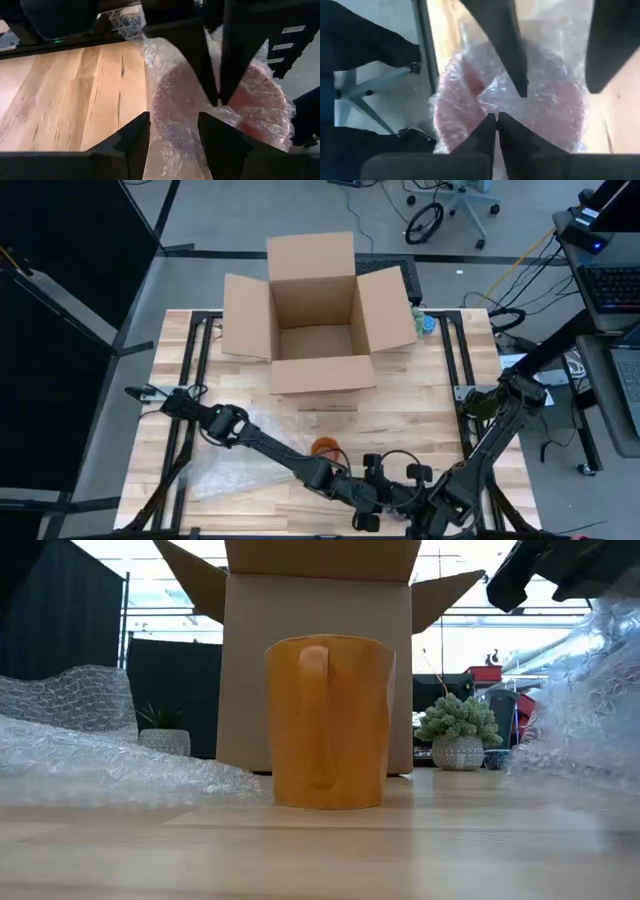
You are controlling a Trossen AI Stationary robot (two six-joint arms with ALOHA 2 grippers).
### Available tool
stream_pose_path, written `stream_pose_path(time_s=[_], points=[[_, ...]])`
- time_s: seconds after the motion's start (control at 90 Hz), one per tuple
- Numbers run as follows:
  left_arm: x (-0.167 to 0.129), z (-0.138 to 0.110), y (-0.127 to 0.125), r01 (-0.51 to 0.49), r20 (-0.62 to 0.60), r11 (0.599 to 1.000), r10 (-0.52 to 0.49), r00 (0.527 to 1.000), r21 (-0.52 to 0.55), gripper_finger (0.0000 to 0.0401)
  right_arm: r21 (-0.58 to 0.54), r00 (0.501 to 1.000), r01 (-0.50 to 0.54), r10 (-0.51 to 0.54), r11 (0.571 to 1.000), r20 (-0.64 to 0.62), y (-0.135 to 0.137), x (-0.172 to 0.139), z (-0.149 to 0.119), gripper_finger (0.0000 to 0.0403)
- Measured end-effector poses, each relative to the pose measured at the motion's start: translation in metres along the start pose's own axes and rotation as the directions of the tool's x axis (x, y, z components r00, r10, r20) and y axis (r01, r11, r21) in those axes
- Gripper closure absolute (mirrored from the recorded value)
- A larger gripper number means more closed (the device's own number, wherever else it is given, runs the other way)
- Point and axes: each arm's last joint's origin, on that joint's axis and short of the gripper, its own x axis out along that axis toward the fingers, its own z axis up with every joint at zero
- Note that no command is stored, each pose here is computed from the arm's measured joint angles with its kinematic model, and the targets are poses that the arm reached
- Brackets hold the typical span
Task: Wrap mug
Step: Wrap the pink mug with the transparent bubble wrap
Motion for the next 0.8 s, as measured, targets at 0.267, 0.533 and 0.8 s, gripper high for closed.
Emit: stream_pose_path(time_s=[0.267, 0.533, 0.8], points=[[0.000, 0.000, 0.001, -0.002, 0.003, 1.000, 0.002, 1.000, -0.005, 0.0247, 0.030, 0.997, 0.073, -0.073, 0.997, -0.016, 0.001, 0.032, 0.003, 0.0401], [0.000, 0.001, 0.000, -0.002, 0.007, 1.000, 0.002, 1.000, -0.005, 0.0247, 0.033, 0.995, 0.097, -0.096, 0.995, -0.027, 0.001, 0.043, 0.004, 0.0399], [0.000, 0.002, 0.001, 0.001, 0.016, 1.000, -0.001, 1.000, -0.018, 0.0247, 0.043, 1.000, -0.001, 0.002, 0.999, -0.030, -0.001, 0.010, 0.004, 0.0350]])
